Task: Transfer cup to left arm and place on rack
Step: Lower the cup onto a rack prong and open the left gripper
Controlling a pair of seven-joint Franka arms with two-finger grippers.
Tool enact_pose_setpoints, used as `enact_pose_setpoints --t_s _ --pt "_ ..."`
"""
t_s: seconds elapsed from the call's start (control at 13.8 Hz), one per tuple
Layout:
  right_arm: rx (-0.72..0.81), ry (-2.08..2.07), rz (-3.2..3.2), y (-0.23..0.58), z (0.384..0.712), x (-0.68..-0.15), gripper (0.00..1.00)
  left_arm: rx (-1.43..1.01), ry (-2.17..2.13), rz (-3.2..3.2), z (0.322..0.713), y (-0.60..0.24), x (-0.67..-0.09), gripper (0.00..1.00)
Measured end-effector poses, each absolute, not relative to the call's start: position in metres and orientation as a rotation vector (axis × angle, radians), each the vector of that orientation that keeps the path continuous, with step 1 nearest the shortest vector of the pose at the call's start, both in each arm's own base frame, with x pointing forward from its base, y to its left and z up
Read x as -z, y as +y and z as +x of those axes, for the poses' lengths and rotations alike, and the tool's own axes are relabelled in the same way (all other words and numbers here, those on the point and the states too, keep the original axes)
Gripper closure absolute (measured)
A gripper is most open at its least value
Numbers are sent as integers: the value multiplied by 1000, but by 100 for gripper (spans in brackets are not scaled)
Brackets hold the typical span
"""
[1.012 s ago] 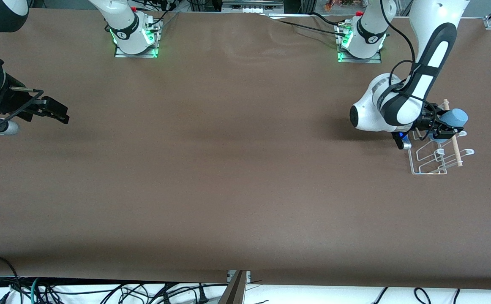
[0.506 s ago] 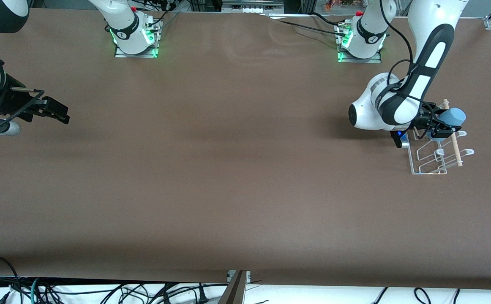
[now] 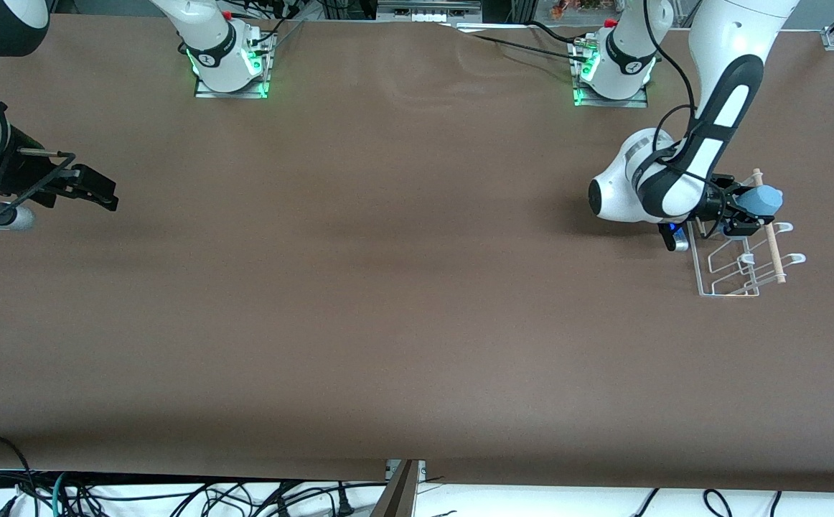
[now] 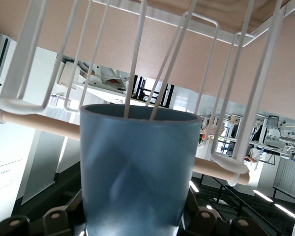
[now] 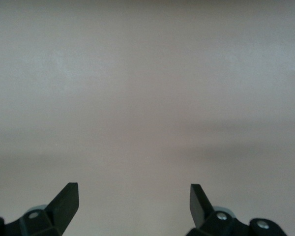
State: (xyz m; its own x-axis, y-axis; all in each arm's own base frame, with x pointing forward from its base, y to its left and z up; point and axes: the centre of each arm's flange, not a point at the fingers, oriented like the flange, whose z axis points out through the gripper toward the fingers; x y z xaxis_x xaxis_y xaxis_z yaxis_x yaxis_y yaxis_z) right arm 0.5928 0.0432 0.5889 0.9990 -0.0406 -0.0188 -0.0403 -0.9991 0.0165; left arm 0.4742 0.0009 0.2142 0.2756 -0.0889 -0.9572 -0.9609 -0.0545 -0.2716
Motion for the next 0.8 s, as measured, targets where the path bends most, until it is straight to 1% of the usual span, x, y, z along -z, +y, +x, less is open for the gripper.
enact_pose_setpoints --t_s 0.07,0.22,0.51,0.8 --pt "30 -63 3125 43 593 -589 0 -981 1046 -1428 474 1 -214 18" --pt "30 -62 3125 43 593 -589 0 -974 1042 -1430 475 1 -214 1" --pt "29 -62 3125 43 593 -589 0 -960 1030 -1437 478 1 -216 0" --pt "29 -62 3125 43 593 -589 0 -924 980 -1488 494 1 -235 0"
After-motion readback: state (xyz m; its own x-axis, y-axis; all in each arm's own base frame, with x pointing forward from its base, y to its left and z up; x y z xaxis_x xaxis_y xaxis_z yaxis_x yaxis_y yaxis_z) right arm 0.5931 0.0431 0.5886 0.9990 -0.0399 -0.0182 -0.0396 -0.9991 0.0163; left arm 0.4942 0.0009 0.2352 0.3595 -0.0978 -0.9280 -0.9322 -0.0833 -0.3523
